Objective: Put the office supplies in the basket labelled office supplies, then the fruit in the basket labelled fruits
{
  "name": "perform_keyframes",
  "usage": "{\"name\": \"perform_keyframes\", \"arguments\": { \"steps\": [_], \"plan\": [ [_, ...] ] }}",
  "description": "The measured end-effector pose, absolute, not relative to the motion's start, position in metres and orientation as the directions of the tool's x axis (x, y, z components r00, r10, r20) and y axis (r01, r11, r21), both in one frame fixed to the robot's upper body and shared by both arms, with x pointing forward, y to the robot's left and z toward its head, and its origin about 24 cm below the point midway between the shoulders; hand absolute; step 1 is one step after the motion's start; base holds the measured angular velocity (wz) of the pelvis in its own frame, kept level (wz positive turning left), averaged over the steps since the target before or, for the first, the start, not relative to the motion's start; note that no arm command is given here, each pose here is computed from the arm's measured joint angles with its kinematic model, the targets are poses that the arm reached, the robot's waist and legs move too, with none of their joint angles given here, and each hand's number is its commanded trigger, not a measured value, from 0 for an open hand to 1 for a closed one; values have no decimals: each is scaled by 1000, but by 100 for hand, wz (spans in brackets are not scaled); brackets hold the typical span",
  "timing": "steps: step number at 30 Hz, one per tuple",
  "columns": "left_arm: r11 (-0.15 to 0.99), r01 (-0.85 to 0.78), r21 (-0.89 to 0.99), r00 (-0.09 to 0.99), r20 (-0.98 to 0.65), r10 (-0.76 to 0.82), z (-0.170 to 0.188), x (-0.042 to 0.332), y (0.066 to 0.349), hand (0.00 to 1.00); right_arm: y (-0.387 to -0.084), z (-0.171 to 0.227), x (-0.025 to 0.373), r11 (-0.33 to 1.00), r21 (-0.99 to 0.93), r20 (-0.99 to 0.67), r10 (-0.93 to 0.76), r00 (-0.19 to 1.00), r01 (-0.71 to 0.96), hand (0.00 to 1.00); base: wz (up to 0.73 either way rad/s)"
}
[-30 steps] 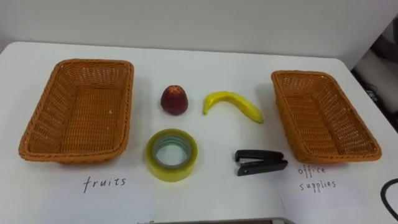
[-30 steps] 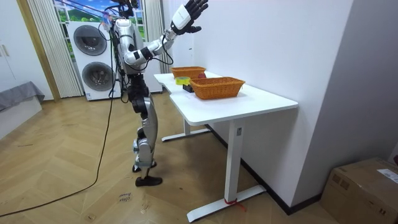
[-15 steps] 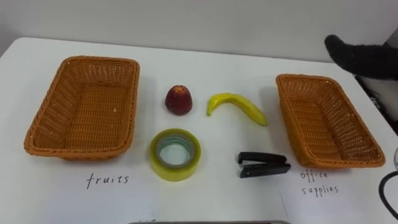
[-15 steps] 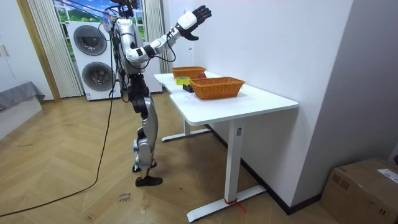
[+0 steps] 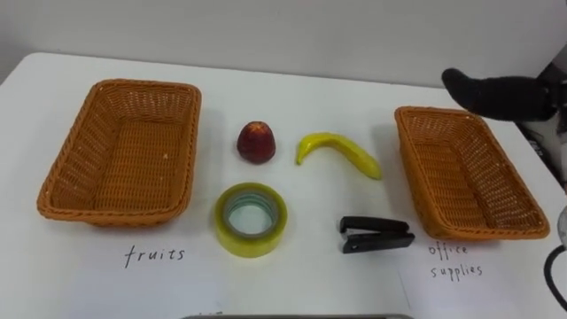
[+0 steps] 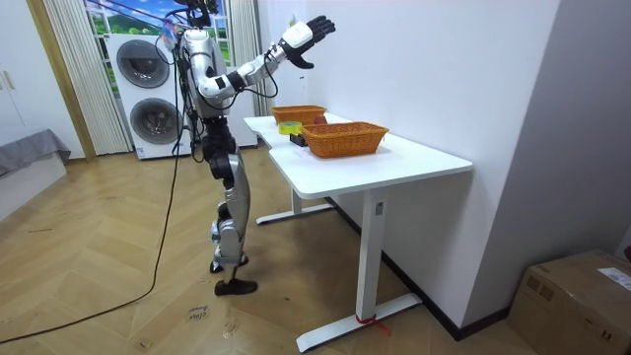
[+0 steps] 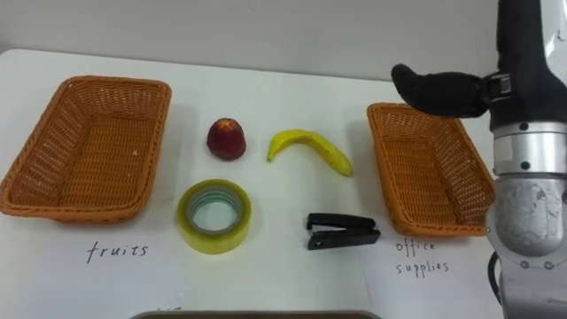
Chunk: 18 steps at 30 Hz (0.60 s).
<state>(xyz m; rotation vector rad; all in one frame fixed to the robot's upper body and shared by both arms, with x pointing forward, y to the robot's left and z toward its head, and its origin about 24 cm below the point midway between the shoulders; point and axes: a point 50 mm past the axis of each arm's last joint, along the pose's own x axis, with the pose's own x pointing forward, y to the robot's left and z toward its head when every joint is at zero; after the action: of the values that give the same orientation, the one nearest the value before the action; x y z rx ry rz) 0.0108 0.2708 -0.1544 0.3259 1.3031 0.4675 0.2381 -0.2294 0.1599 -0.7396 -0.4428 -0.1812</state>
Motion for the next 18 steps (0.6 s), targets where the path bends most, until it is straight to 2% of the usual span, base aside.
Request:
{"name": "perform_keyframes", "arguments": {
  "steps": [15,18],
  "plan": [
    [892,-104,441,229,-862,453,-155,23,270,0,-219,147,250,684,-725,250,152,956,81,0,1],
    [895,-87,438,231,-865,445,-155,24,269,0,-214,132,253,648,-762,153,185,971,-3,0,0]
  ]
}}
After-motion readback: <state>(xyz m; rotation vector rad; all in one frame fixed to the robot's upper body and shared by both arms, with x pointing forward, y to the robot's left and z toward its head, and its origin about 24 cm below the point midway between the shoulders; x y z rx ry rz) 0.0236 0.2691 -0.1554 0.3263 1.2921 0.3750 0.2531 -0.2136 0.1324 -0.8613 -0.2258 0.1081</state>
